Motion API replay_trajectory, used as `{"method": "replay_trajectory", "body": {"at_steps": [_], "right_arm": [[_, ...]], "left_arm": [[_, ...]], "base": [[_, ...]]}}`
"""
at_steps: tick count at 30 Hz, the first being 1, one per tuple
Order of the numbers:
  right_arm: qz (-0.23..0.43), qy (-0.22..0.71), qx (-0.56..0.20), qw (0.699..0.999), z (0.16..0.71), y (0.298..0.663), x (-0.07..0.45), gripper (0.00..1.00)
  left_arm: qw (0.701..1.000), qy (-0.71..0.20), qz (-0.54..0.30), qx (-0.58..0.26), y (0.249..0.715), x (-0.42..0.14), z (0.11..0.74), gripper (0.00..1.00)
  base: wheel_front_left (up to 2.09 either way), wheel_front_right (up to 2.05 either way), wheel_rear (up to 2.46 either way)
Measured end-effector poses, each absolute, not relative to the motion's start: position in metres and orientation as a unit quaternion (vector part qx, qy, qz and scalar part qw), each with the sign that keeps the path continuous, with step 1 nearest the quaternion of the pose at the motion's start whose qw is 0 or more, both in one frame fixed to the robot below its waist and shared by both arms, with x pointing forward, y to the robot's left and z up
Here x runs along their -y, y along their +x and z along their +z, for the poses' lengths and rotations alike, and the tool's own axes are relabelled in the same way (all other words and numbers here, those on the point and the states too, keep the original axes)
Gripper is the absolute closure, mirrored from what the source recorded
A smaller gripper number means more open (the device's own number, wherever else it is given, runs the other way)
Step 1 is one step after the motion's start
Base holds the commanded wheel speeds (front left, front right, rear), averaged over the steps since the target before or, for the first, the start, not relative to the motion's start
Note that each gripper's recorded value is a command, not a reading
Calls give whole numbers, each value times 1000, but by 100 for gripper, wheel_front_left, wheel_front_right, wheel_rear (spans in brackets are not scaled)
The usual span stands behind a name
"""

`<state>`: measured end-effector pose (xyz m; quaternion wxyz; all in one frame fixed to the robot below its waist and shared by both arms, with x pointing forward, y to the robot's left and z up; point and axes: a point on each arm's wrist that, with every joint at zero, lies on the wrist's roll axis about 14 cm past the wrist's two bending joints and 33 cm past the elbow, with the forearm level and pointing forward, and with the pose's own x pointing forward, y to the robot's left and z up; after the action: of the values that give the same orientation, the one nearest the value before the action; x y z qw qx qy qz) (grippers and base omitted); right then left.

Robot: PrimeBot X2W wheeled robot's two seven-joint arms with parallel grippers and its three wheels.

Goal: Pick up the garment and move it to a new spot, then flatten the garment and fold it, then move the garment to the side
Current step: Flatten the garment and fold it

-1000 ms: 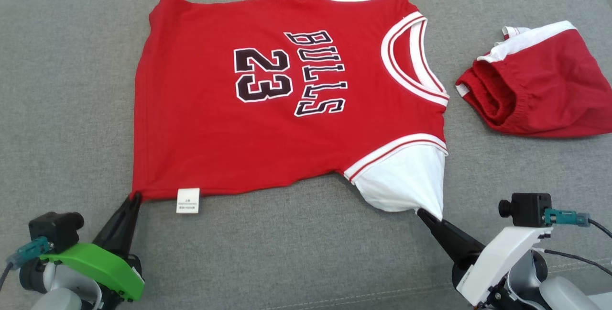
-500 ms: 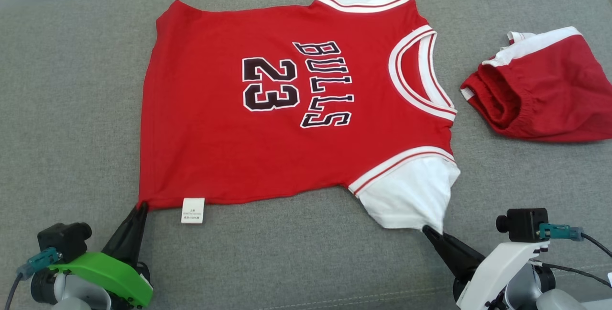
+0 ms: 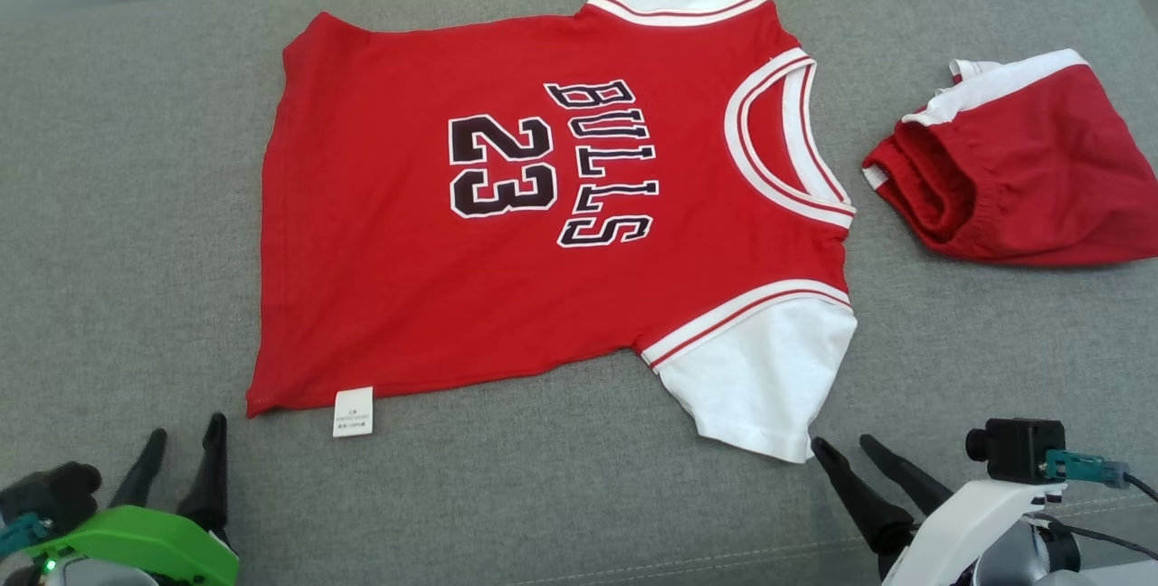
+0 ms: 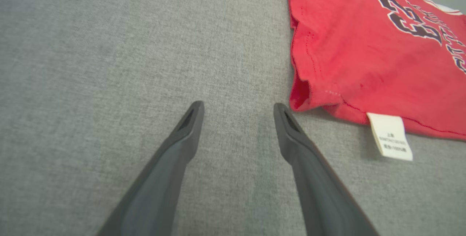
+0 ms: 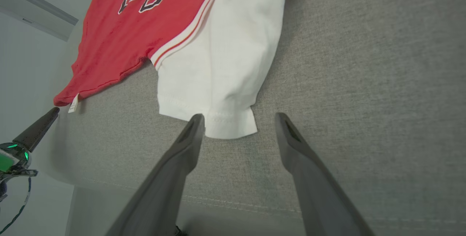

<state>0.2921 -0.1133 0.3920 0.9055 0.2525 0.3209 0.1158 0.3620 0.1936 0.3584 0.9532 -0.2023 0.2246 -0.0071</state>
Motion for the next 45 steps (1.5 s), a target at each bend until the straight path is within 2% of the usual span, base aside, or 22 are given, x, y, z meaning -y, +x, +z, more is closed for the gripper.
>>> {"method": "replay_trajectory", "body": {"at_steps": [5,11,15,18,31,45], "right_arm": [[90,179,-244,949,410,309,150,0],[79,115,-126,982,448,334,165,0],[86,67,-50,993,473,345,168,0],[86,38,-44,995,472,345,169,0],[32,32,-37,998,469,348,183,0],[24,35,-33,999,467,337,168,0]], "left_arm": [[966,-216,44,-137,389,-218,401,0],[971,-213,19,-109,390,-194,420,0],[972,-211,8,-98,384,-189,427,0],[974,-200,-5,-106,374,-182,423,0],[975,-205,-22,-87,365,-163,435,0],[972,-207,-39,-101,355,-150,427,0]], "base": [[0,0,0],[0,0,0],[0,0,0],[0,0,0],[0,0,0],[0,0,0]]}}
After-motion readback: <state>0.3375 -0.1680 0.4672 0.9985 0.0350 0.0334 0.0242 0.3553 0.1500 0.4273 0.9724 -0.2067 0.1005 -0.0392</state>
